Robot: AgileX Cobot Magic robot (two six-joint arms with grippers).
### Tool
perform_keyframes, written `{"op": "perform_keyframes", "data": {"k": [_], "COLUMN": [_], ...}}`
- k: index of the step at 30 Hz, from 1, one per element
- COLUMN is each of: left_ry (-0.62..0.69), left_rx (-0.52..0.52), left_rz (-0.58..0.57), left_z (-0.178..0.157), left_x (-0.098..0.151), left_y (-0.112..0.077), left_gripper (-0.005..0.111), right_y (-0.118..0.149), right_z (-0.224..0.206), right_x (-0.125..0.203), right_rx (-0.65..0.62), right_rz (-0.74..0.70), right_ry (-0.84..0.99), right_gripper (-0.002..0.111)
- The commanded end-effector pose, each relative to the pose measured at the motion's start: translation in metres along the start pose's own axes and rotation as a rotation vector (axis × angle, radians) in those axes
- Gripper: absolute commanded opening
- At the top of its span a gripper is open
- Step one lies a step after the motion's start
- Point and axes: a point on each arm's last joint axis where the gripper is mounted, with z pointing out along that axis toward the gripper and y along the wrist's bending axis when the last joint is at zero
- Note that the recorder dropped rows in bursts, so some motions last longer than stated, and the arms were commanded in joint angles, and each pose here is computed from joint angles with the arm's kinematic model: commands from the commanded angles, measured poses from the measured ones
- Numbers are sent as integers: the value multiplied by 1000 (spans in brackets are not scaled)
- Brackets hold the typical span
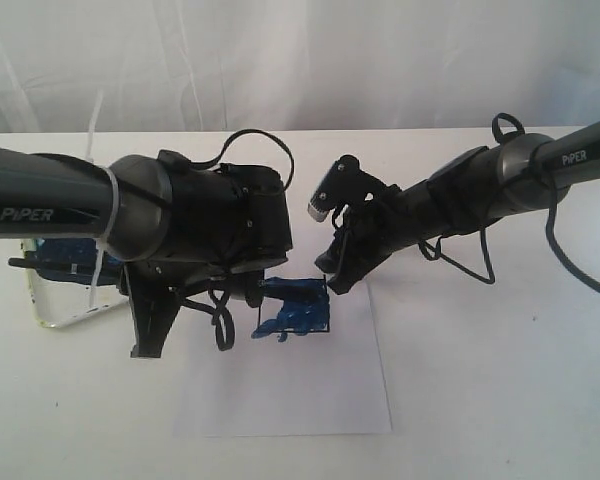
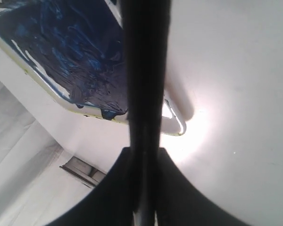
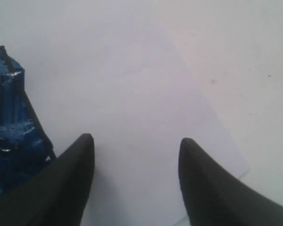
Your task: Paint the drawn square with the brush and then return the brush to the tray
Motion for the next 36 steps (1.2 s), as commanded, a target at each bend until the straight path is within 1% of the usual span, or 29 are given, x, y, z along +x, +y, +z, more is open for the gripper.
{"op": "perform_keyframes", "data": {"k": [1,4,13,21,32,36], "left_ry": [101,112,133,165,161,168], "left_rx": [49,51,61,76,38,-24], "left_rz": [16,-23,-3,-15,-28,-55], "left_z": [2,6,14,27,24,23], "left_x": [4,1,-6,-2,1,3], "left_y": [-8,-10,-15,-9,-4,2], "left_gripper": [0,0,0,0,0,0], "right_y": [2,2,2,2,1,1], "right_z": [5,5,5,5,5,5], "right_x": [11,11,11,11,11,11], "right_rx": [6,6,6,6,9,9], "right_rz": [-42,-42,-42,-42,-42,-42], "right_ry": [43,43,43,43,44,44], "right_gripper": [51,51,51,51,51,51]}}
